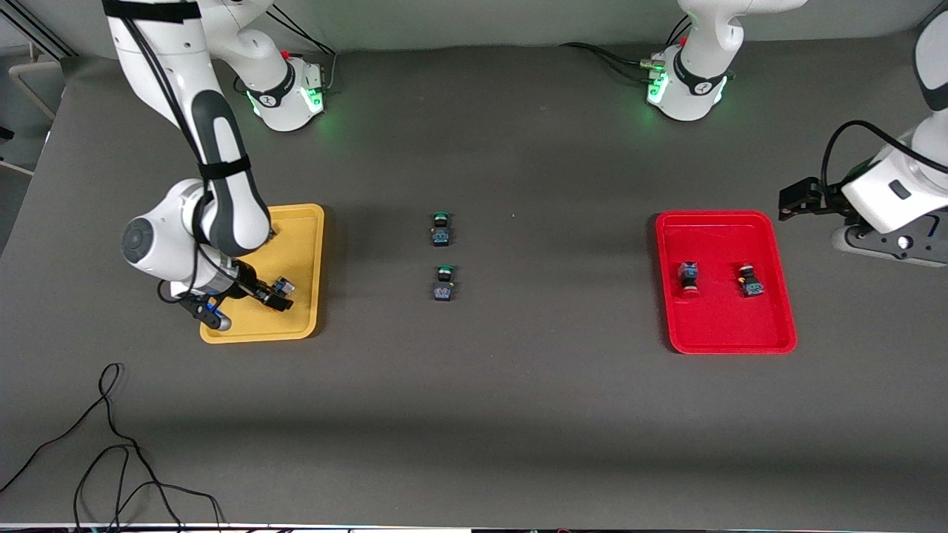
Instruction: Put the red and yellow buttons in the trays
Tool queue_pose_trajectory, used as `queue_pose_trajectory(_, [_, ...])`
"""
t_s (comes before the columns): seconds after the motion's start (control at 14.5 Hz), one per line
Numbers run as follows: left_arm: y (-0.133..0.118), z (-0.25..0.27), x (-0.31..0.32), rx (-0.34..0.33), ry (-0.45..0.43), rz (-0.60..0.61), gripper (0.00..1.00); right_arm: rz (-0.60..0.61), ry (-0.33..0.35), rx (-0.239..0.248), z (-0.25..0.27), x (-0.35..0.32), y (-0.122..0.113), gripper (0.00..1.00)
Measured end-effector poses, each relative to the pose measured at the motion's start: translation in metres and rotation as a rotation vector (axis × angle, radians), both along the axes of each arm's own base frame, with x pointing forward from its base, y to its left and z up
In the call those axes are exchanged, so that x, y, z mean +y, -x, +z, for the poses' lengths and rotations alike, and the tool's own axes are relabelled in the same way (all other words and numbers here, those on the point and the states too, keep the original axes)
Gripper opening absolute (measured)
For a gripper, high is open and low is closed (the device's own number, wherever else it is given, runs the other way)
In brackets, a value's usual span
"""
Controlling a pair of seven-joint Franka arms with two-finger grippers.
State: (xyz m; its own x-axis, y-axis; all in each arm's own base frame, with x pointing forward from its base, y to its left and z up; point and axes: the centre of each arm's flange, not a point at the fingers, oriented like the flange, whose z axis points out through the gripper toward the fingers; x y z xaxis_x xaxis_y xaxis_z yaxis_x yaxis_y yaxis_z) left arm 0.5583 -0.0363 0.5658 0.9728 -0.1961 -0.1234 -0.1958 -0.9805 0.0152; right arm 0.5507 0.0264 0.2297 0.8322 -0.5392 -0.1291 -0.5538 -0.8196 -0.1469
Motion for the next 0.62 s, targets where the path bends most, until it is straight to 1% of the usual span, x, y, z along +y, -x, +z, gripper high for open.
queue_pose_trajectory(0.14, [0.002, 0.005, 0.002, -0.009, -0.001, 0.009, 1.0, 0.043, -0.025, 0.005, 0.043, -0.01, -0.012, 1.0])
queue_pose_trajectory(0.34, [0.003, 0.008, 0.008, -0.014, -0.001, 0.02, 1.0, 0.113, -0.03, 0.03, 0.131, -0.017, -0.026, 1.0])
queue_pose_trajectory(0.48, [0.003, 0.008, 0.009, -0.014, -0.001, 0.023, 1.0, 0.143, -0.045, 0.033, 0.194, -0.015, -0.028, 1.0])
queue_pose_trajectory(0.62, [0.003, 0.008, 0.009, -0.015, -0.004, 0.05, 1.0, 0.165, -0.057, 0.022, 0.25, -0.018, -0.022, 1.0])
